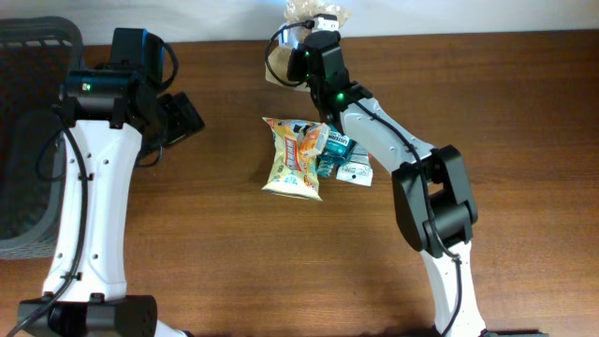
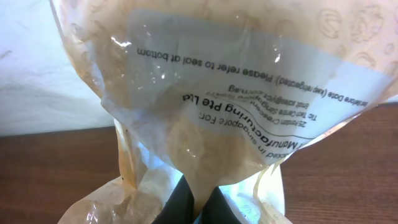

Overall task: Scan the item barcode
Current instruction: 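Hold the bag at the scanner, then swing the right gripper rightward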

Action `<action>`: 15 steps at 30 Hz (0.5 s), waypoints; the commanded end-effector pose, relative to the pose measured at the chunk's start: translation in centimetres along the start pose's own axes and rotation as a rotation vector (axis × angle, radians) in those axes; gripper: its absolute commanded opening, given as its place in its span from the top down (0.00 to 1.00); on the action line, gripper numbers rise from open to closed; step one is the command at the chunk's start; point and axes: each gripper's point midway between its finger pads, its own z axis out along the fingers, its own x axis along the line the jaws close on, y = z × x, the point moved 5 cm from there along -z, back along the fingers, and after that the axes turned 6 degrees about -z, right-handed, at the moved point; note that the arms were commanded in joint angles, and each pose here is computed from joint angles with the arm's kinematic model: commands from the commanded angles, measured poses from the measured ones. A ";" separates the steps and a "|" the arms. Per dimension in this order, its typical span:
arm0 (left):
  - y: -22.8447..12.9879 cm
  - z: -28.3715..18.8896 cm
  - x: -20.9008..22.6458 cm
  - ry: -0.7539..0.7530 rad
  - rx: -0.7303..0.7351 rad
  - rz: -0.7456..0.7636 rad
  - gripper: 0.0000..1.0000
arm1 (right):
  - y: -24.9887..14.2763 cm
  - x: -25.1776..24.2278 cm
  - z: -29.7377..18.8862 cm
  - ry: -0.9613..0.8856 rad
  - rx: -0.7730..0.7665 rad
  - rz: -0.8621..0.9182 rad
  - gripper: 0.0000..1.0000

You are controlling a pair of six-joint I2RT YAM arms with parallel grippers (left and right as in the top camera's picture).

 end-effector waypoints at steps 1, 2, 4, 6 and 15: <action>0.0 -0.2 0.0 -0.003 -0.004 -0.011 0.01 | 0.3 -0.9 0.4 -0.064 -0.035 0.001 0.96; 0.0 -0.2 0.0 -0.003 -0.004 -0.011 0.01 | 0.9 -1.2 0.2 -0.084 -0.053 -0.015 0.96; 0.0 -0.2 0.0 -0.003 -0.004 -0.011 0.01 | 2.4 -2.2 -0.5 -0.136 -0.081 -0.011 0.96; 0.0 -0.2 0.0 -0.003 -0.004 -0.011 0.01 | 4.7 -4.0 -1.9 -0.178 -0.094 0.003 0.96; 0.0 -0.2 0.0 -0.003 -0.004 -0.011 0.01 | 11.5 -22.7 -12.7 -0.537 0.017 0.140 0.96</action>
